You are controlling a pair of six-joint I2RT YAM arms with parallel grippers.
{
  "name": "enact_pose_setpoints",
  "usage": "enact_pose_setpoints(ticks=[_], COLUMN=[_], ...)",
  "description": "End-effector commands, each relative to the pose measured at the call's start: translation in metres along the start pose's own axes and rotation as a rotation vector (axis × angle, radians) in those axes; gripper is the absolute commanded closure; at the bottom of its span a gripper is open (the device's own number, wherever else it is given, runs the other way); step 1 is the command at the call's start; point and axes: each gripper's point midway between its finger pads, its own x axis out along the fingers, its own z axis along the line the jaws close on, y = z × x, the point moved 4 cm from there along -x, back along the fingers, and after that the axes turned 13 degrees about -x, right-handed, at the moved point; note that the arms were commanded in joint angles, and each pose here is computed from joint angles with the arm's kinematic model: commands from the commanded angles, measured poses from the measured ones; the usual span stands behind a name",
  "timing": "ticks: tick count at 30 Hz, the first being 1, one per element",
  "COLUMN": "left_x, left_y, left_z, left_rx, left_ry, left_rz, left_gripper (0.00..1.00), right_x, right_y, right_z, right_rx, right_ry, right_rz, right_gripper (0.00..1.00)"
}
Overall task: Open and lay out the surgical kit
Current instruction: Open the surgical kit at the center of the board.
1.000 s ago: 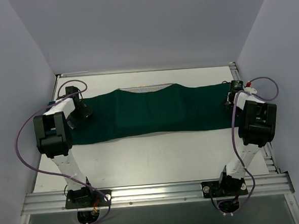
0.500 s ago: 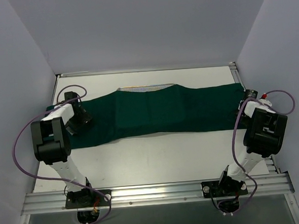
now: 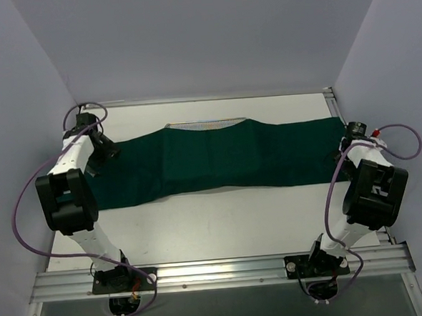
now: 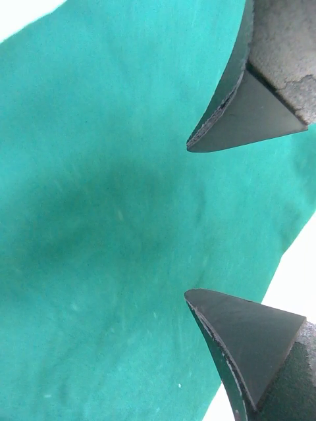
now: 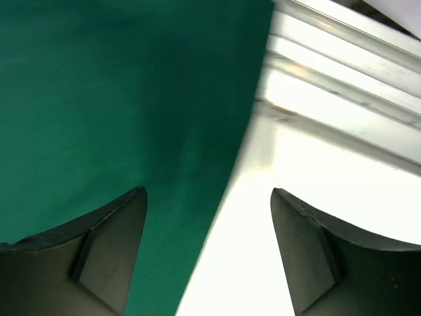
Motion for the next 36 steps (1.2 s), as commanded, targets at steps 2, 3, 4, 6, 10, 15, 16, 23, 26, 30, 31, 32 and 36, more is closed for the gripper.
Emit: enact_pose_setpoints(ticks=[2, 3, 4, 6, 10, 15, 16, 23, 26, 30, 31, 32, 36], left_x=[-0.053, -0.062, -0.066, -0.076, -0.089, -0.082, -0.089, -0.067, -0.057, -0.045, -0.042, -0.035, -0.027], left_y=[-0.025, -0.028, -0.028, -0.032, -0.025, -0.01, -0.009, 0.014, 0.018, 0.024, 0.025, 0.027, 0.028], left_z=[-0.033, -0.041, -0.046, -0.06, -0.088, -0.115, -0.126, -0.154, -0.162, -0.172, -0.174, -0.175, -0.185], left_rx=[-0.111, -0.121, -0.13, -0.149, -0.13, -0.098, -0.095, -0.053, -0.037, -0.026, -0.028, -0.03, -0.042], left_ry=[0.126, 0.155, 0.165, 0.196, 0.207, 0.155, 0.179, 0.112, 0.076, 0.057, 0.053, 0.042, 0.055], left_rz=[-0.08, -0.092, -0.095, -0.108, -0.146, -0.151, -0.157, -0.147, -0.16, -0.158, -0.154, -0.15, -0.158], left_gripper=[0.06, 0.06, 0.06, 0.06, 0.06, 0.06, 0.06, 0.05, 0.04, 0.03, 0.03, 0.03, 0.02], right_x=[-0.062, -0.069, -0.08, -0.096, -0.126, -0.16, -0.166, -0.185, -0.191, -0.198, -0.201, -0.202, -0.205], right_y=[-0.042, -0.043, -0.045, -0.048, -0.04, -0.015, -0.011, 0.03, 0.045, 0.064, 0.071, 0.075, 0.088], right_z=[0.034, 0.043, 0.054, 0.063, 0.08, 0.099, 0.101, 0.114, 0.119, 0.125, 0.128, 0.129, 0.135], right_rx=[-0.063, -0.086, -0.117, -0.177, -0.293, -0.439, -0.456, -0.59, -0.644, -0.709, -0.728, -0.738, -0.776], right_ry=[-0.122, -0.16, -0.195, -0.25, -0.353, -0.474, -0.493, -0.587, -0.63, -0.671, -0.685, -0.693, -0.715], right_rz=[-0.154, -0.163, -0.184, -0.218, -0.261, -0.31, -0.321, -0.329, -0.337, -0.349, -0.35, -0.352, -0.349], right_gripper=[0.26, 0.25, 0.23, 0.2, 0.08, 0.0, 0.0, 0.0, 0.0, 0.0, 0.0, 0.0, 0.0])
